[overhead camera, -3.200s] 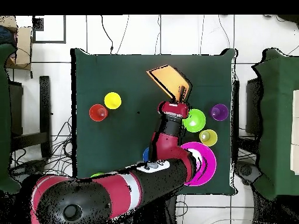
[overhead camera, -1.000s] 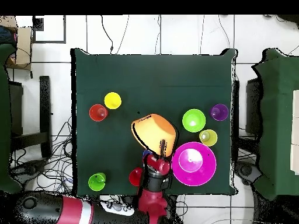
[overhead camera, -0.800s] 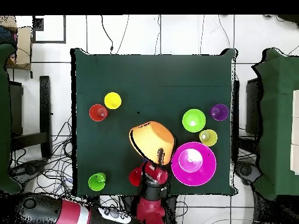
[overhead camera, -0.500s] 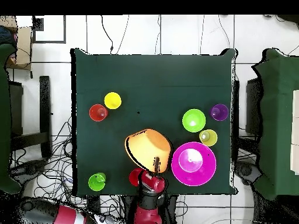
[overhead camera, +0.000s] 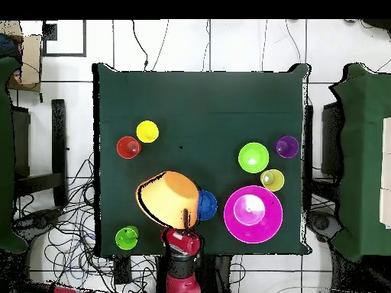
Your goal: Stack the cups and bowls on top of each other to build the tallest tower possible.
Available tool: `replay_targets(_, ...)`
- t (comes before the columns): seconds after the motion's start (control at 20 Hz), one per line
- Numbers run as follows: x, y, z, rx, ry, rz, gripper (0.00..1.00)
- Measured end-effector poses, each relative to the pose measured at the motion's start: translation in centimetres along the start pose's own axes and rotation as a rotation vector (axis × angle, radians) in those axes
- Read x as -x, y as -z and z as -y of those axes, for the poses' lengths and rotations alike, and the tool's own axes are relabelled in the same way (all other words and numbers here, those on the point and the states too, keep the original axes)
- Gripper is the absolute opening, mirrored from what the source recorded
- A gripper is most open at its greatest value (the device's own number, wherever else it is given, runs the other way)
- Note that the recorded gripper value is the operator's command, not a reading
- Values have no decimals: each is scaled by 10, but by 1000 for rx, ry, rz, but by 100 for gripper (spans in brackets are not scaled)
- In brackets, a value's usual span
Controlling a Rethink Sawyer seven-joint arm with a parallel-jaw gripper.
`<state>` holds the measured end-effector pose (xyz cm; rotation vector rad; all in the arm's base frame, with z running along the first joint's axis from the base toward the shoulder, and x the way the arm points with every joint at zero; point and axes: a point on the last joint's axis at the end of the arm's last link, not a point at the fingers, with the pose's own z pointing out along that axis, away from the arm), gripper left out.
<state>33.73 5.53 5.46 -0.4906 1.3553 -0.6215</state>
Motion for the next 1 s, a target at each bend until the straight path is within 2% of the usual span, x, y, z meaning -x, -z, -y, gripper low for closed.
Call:
replay_targets(0.1,8,1,-7,12,-33,31,0)
replay_targets(0.2,22,5,-17,30,-78,84,0)
replay_targets(0.3,27,6,-20,36,-92,103,0)
replay_targets(0.45,51,13,-31,52,-139,187,0)
replay_targets(0.55,60,16,-34,65,-156,216,0)
replay_targets(0.6,72,23,-39,94,-184,241,0)
replay_targets(0.7,83,29,-44,123,-213,261,0)
replay_targets(0.8,88,33,-47,137,-231,272,0)
replay_targets(0.85,99,39,-52,156,-264,294,0)
replay_targets(0.95,106,43,-54,164,-287,310,0)
replay_targets(1.0,116,50,-59,174,-324,329,0)
